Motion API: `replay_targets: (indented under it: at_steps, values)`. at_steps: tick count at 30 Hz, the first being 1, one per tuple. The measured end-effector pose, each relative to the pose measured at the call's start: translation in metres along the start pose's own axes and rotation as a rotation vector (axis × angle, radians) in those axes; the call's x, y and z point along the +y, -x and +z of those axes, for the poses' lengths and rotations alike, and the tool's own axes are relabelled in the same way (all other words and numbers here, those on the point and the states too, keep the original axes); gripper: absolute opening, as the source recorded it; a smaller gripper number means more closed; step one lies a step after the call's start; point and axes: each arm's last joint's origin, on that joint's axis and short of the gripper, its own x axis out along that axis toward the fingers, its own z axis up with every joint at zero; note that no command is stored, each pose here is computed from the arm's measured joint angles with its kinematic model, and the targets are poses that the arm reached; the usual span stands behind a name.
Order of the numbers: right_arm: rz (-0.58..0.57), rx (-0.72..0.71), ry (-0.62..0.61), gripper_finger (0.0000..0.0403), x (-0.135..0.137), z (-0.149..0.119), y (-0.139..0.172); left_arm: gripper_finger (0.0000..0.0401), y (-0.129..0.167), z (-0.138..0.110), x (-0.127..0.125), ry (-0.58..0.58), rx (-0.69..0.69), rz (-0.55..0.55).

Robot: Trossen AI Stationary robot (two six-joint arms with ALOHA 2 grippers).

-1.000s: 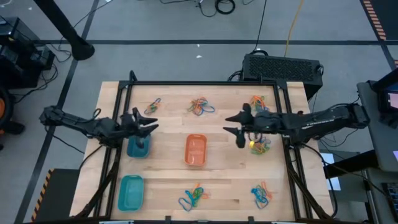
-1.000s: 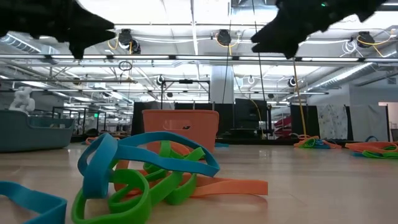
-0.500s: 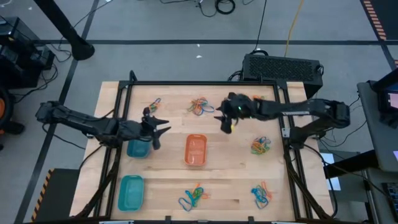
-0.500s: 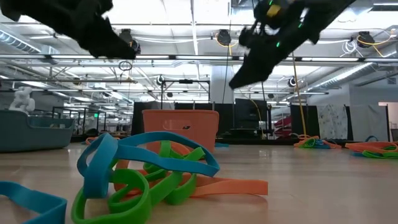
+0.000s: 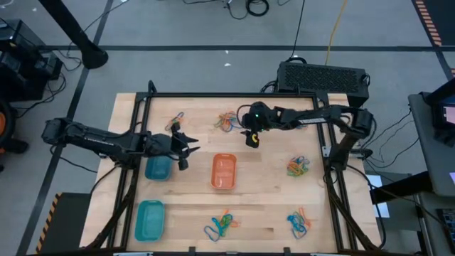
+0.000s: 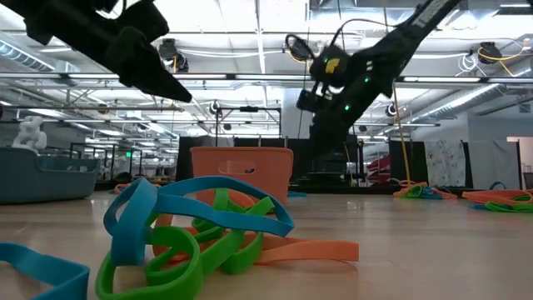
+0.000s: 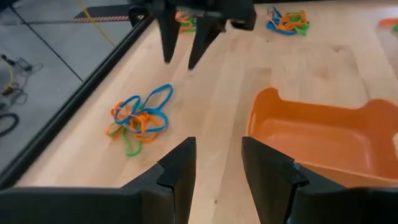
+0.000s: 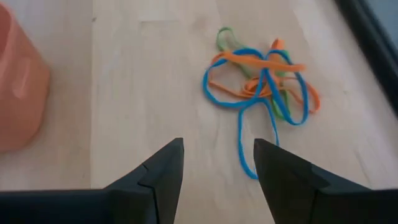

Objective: Sort rubber bands into baskets
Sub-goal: Put the blue rubber band into the orange bin

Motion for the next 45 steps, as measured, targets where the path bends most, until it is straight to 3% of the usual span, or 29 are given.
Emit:
replay_targets:
  at_steps: [3, 9, 12, 19, 25, 29, 35, 41, 45]
  values:
    - [0.077, 0.003, 0.006, 0.0187, -0.011, -0.002, -0.016, 0.0138, -0.004, 0.000, 0.006, -0.016, 0.007, 0.031]
    - [0.020, 0.019, 0.030, 0.0187, -0.036, 0.003, -0.037, 0.0138, -0.008, -0.002, 0.015, 0.032, 0.020, -0.015]
    - [0.062, 0.032, -0.014, 0.0187, -0.043, 0.000, -0.042, 0.0138, -0.008, -0.002, 0.015, 0.056, 0.023, -0.054]
    - [0.117, 0.112, -0.064, 0.0187, -0.037, -0.015, -0.058, 0.0138, -0.006, -0.013, 0.010, 0.064, 0.132, -0.083]
    - [0.080, 0.136, -0.085, 0.0183, -0.036, -0.018, -0.063, 0.0138, -0.006, -0.009, 0.010, 0.066, 0.095, -0.079]
    - [0.051, 0.155, -0.136, 0.0136, -0.037, -0.019, -0.063, 0.0138, -0.002, -0.008, 0.008, 0.080, 0.085, -0.097]
    - [0.035, 0.163, -0.189, 0.0013, -0.038, -0.020, -0.063, 0.0138, 0.016, 0.000, 0.010, 0.093, 0.009, -0.095]
    - [0.052, 0.180, -0.158, 0.0002, -0.029, -0.011, -0.043, 0.0138, 0.033, -0.012, 0.008, 0.123, -0.070, -0.117]
    - [0.066, 0.124, -0.114, 0.0001, -0.016, 0.011, -0.016, 0.0138, 0.038, -0.025, 0.011, 0.174, -0.144, -0.086]
